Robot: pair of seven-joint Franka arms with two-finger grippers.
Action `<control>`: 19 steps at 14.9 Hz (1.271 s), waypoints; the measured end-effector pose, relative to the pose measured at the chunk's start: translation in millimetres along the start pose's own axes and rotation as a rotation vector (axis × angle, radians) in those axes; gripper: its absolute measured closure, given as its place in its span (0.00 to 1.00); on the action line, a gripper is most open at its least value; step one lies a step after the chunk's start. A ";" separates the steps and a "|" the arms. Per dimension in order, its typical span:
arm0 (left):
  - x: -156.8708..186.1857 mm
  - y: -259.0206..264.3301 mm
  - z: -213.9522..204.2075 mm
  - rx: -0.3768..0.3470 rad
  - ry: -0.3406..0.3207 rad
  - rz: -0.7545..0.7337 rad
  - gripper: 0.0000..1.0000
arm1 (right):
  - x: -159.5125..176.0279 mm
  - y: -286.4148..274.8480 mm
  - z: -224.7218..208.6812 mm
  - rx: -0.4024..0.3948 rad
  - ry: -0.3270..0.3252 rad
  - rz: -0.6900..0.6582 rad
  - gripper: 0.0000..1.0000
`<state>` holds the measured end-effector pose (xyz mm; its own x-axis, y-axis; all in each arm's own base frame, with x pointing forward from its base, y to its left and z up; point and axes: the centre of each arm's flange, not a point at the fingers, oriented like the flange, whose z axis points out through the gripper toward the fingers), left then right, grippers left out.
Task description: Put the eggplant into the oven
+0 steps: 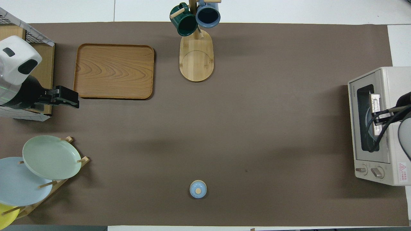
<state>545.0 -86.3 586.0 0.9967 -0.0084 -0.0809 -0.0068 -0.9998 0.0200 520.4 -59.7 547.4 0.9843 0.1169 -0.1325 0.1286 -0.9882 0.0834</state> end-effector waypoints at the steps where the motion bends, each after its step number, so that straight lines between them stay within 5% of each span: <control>1: 0.0 0.0 0.0 0.000 0.000 0.000 0.00 | 0.5 -1.6 -9.3 0.012 0.017 0.001 0.81; 3: 0.0 0.0 0.0 0.000 0.000 0.000 0.00 | 1.7 -3.3 -12.9 0.021 0.027 0.000 0.69; 10: 0.0 0.0 0.0 0.000 0.000 0.000 0.00 | 3.4 -5.6 -13.1 0.020 0.028 -0.004 0.01; 19: 0.0 0.0 0.0 0.000 0.000 0.000 0.00 | 20.2 3.1 -15.4 0.030 0.018 0.022 0.00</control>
<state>545.0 -86.3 586.0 0.9967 -0.0084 -0.0809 -0.0068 -0.9998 0.0200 542.6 -58.9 560.2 0.9889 0.0961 -0.1135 0.1030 -0.9931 0.0561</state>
